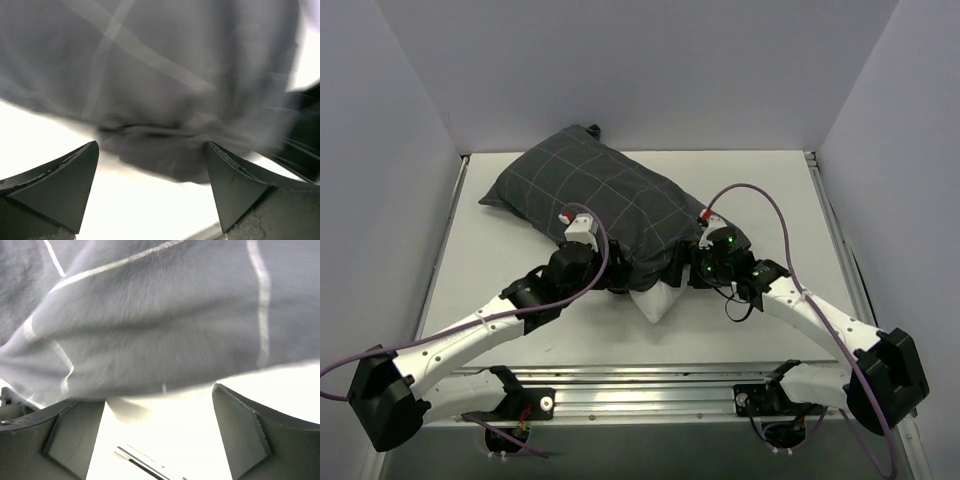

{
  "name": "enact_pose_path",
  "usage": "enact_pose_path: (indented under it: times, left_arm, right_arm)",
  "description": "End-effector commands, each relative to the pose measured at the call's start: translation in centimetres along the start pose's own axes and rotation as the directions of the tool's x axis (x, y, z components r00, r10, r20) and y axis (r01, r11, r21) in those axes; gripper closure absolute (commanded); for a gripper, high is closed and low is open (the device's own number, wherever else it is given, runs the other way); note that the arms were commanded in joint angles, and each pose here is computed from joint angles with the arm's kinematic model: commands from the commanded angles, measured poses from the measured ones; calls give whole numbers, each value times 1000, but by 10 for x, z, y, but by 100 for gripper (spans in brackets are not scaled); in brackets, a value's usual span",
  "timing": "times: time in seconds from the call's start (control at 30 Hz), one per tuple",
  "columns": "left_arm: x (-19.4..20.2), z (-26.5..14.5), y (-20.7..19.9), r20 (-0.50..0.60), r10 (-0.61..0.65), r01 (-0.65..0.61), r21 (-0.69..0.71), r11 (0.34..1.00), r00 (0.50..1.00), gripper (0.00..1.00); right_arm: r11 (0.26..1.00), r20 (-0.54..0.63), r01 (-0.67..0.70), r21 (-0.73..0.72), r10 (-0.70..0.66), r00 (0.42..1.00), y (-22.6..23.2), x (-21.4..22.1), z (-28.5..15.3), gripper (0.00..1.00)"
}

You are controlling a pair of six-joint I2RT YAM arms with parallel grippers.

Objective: Remove the pillowcase from the pillow

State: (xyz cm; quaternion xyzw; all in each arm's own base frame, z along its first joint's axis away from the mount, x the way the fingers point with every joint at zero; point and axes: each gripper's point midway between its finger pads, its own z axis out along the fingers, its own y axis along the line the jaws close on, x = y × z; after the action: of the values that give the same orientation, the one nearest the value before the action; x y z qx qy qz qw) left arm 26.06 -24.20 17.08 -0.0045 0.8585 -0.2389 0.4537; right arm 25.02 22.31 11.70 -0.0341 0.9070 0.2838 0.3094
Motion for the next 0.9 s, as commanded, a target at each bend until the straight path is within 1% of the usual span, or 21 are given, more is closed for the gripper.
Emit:
enact_pose_path:
  times: [0.0, 0.03, 0.07, 0.1, 0.13, 0.17, 0.2, 0.23, 0.27, 0.3, 0.37, 0.4, 0.47, 0.5, 0.57, 0.6, 0.67, 0.7, 0.77, 0.8, 0.87]
  left_arm:
    - [-17, -30, -38, -37, 110, -104, 139, 985, 993, 5]
    - [-18, -34, -41, -40, 171, -164, 146, 976, 984, 5]
    - [-31, -43, -60, -7, 200, -195, 180, 964, 980, 5]
    - [-30, -42, -65, -12, 269, -263, 182, 948, 963, 7]
    - [-33, -44, -74, 1, 301, -295, 191, 936, 954, 9]
    - [-49, -50, -93, 45, 323, -325, 212, 922, 945, 11]
    - [-40, -45, -106, 44, 407, -407, 219, 887, 912, 13]
    - [-39, -43, -116, 54, 441, -441, 223, 869, 896, 15]
    - [-51, -45, -134, 91, 454, -462, 235, 855, 886, 17]
    - [-34, -34, -144, 64, 528, -527, 234, 817, 847, 18]
    - [-27, -27, -162, 68, 578, -575, 242, 781, 813, 20]
    - [-16, -19, -177, 73, 630, -627, 241, 741, 773, 21]
    - [-4, -11, -190, 70, 681, -675, 237, 699, 729, 25]
    - [7, -1, -196, 48, 722, -710, 233, 664, 691, 27]
    - [22, 5, -204, 29, 766, -752, 215, 623, 642, 32]
    - [33, 15, -202, -9, 798, -781, 198, 592, 602, 32]
    - [40, 21, -197, -38, 827, -818, 132, 560, 561, 33]
    - [51, 29, -189, -75, 849, -842, 111, 529, 523, 32]
    - [52, 36, -181, -100, 860, -861, 54, 507, 500, 32]
    - [58, 43, -175, -123, 871, -875, 40, 483, 475, 32]
    - [58, 50, -167, -144, 883, -893, -14, 450, 447, 29]
  right_arm:
    - [991, 36, 31, 130, -36, 999, -14, -12, -28, 17]
    - [989, 59, 25, 143, -34, 998, -14, -19, -33, 15]
    - [983, 69, 13, 185, -26, 997, -22, -20, -37, 14]
    - [981, 90, 4, 196, -22, 996, -23, -25, -43, 13]
    - [975, 112, -17, 220, -8, 994, -30, -31, -46, 13]
    - [971, 127, -36, 237, 5, 992, -35, -35, -50, 13]
    - [962, 163, -81, 261, 39, 986, -48, -44, -56, 13]
    - [956, 184, -110, 274, 60, 981, -56, -50, -59, 13]
    - [955, 203, -132, 266, 79, 976, -62, -55, -61, 13]
    - [959, 202, -150, 239, 102, 974, -63, -57, -62, 14]
    - [949, 255, -211, 236, 149, 955, -78, -71, -69, 14]
    - [946, 269, -230, 230, 166, 949, -80, -75, -70, 14]
    - [936, 309, -270, 226, 195, 931, -90, -87, -73, 14]
    - [934, 315, -284, 216, 209, 926, -93, -89, -73, 14]
    - [928, 331, -324, 181, 253, 909, -99, -96, -72, 14]
    - [924, 330, -340, 173, 271, 904, -102, -95, -70, 14]
    - [918, 331, -370, 141, 309, 891, -108, -99, -68, 14]
    - [916, 331, -378, 132, 319, 888, -110, -99, -67, 14]
    - [915, 329, -386, 115, 332, 884, -112, -100, -65, 14]
    - [913, 332, -391, 116, 336, 881, -114, -100, -64, 14]
    - [912, 330, -397, 105, 344, 879, -115, -101, -61, 14]
